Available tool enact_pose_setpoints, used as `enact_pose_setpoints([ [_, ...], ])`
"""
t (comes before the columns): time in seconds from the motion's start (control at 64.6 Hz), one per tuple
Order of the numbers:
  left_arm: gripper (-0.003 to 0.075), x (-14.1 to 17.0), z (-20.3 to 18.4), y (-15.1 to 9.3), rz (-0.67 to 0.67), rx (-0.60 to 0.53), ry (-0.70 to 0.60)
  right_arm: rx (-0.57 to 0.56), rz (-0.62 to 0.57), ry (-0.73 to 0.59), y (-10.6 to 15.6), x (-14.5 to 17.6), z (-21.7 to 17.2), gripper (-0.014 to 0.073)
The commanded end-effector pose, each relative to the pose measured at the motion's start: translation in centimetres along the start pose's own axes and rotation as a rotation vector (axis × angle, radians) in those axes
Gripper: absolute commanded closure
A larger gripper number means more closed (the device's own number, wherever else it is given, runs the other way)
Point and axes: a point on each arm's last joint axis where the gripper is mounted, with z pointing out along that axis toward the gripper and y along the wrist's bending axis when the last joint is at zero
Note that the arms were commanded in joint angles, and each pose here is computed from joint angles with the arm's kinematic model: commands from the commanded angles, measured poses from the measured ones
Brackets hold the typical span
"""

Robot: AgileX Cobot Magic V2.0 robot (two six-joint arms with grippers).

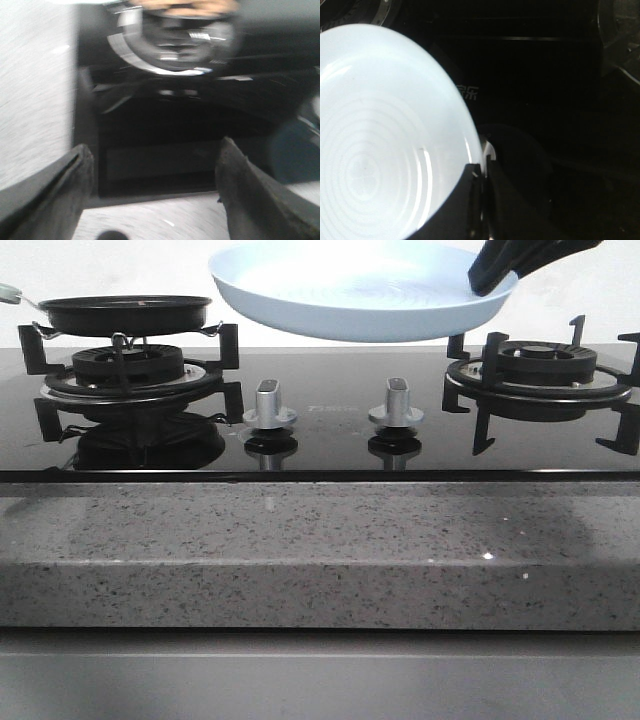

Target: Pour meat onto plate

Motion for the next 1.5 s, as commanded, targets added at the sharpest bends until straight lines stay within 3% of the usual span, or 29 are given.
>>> enact_pose_setpoints([
  [0.0,0.0210,-2.7,-0.3,1.4,-0.102,0.062,-0.116,-0.036,0.001,-0.114,0.9,-1.3,-1.8,0.0663],
  [0.278,0.0210,-5.5,2.7,6.2,-0.379,0.244,-0.244,-0.036,0.001,-0.114,0.9,-1.3,-1.8,0.0663],
  [0.712,0.0210,-8.9,10.0,10.0,-0.575,0.421,-0.236,-0.036,0.001,-0.114,0.9,-1.3,-1.8,0.0663],
  [0.928,0.0210,-9.9,12.9,10.2,-0.605,0.474,-0.221,-0.036,0.001,-0.114,0.9,-1.3,-1.8,0.0663],
  [1.238,0.0210,-10.7,16.6,8.6,-0.598,0.550,-0.173,-0.036,0.001,-0.114,0.9,-1.3,-1.8,0.0663],
  [1.485,0.0212,-10.7,16.8,7.9,-0.589,0.575,-0.157,-0.036,0.001,-0.114,0.9,-1.3,-1.8,0.0663],
])
